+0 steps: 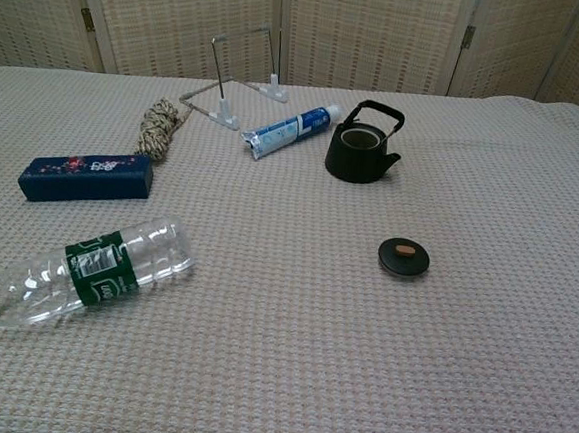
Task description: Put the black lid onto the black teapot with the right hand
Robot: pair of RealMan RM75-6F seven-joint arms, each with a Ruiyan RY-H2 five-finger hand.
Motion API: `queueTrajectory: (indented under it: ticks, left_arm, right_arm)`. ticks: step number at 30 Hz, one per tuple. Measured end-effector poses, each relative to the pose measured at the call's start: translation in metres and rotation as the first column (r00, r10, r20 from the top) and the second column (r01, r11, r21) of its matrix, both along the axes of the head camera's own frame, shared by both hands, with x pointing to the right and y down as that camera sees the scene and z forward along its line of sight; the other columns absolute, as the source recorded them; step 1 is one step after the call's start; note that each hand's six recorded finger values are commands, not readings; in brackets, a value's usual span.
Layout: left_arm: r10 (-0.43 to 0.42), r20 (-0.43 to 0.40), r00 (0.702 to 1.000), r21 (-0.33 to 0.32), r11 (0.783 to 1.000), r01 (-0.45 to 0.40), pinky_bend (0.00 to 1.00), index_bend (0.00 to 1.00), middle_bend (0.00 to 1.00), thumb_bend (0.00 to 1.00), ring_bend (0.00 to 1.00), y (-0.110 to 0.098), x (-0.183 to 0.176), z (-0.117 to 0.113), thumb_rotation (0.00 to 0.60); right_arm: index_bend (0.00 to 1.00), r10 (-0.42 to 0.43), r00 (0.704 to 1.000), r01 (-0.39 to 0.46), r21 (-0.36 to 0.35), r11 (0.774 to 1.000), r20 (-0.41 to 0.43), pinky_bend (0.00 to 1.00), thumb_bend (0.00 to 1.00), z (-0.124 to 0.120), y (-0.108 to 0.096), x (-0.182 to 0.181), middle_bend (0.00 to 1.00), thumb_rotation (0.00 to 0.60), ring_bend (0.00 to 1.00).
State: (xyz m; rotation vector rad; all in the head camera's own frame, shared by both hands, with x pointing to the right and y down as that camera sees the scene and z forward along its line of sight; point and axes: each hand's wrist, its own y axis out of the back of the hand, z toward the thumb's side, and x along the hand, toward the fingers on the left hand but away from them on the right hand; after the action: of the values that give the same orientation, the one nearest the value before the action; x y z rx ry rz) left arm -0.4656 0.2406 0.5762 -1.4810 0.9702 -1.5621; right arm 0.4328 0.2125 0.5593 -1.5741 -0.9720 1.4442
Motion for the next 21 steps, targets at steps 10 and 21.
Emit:
queueTrajectory:
  ticks: [10, 21]
  left_arm:
    - [-0.004, -0.004, 1.0, 0.0, 1.0, 0.004, 0.0, 0.08, 0.0, 0.16, 0.0, 0.001, -0.001, 0.001, 0.6]
    - [-0.006, -0.012, 1.0, 0.013, 1.0, 0.006, 0.0, 0.08, 0.0, 0.16, 0.0, 0.003, -0.001, -0.003, 0.6]
  right_arm:
    - [0.06, -0.026, 1.0, 0.026, 0.005, 1.0, 0.013, 0.11, 0.37, -0.002, -0.003, -0.006, 0.11, 0.6, 0.2]
    - [0.06, -0.131, 0.989, 0.131, 0.005, 0.991, 0.064, 0.19, 0.37, 0.003, -0.015, -0.037, 0.15, 0.6, 0.3]
